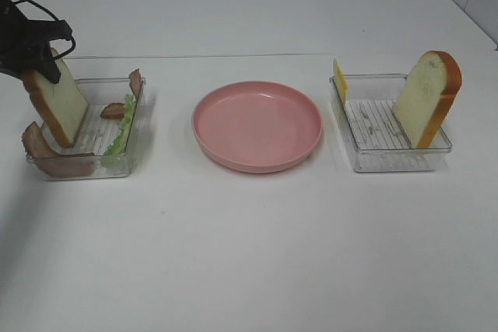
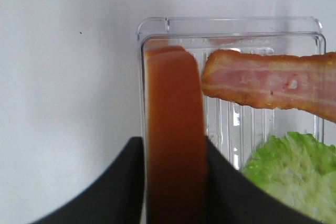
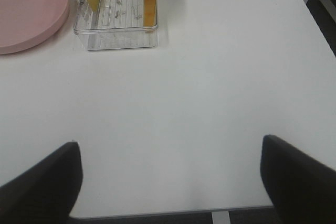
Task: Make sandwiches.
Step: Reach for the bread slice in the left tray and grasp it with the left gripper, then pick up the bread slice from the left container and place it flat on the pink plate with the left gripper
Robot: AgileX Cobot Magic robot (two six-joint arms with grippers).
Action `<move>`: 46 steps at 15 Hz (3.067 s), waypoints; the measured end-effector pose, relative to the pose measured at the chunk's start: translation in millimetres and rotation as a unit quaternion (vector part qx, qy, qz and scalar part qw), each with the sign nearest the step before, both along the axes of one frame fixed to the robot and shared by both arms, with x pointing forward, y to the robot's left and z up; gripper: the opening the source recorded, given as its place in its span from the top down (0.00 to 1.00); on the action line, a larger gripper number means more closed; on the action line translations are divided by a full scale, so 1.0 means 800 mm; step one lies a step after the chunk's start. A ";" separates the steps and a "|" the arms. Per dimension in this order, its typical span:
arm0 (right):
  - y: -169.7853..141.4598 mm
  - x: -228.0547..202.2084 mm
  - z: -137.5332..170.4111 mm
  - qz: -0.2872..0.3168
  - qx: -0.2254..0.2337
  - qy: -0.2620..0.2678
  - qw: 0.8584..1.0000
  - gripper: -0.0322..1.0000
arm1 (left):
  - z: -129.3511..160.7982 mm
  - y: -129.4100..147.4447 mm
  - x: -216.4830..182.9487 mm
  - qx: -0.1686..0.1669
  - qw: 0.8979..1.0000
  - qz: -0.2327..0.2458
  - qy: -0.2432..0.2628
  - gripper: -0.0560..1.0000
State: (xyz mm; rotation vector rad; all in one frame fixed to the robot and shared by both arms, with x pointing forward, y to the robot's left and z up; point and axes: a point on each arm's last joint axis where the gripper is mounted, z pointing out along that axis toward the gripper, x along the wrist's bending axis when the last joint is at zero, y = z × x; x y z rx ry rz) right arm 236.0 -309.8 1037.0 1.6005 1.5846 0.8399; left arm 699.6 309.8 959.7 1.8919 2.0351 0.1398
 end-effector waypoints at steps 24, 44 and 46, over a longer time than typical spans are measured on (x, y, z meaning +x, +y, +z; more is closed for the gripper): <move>0.000 0.000 0.000 0.000 0.000 0.000 1.000 0.10 | 0.179 -0.251 -0.008 -0.203 0.959 -0.103 -0.171 0.78; 0.000 0.000 0.000 0.000 0.000 0.000 1.000 0.10 | -0.049 -0.341 0.006 -0.222 0.970 -0.091 0.033 0.78; 0.000 0.000 0.000 0.000 0.000 0.000 1.000 0.10 | -0.050 -0.341 0.007 -0.219 0.971 -0.091 0.029 0.78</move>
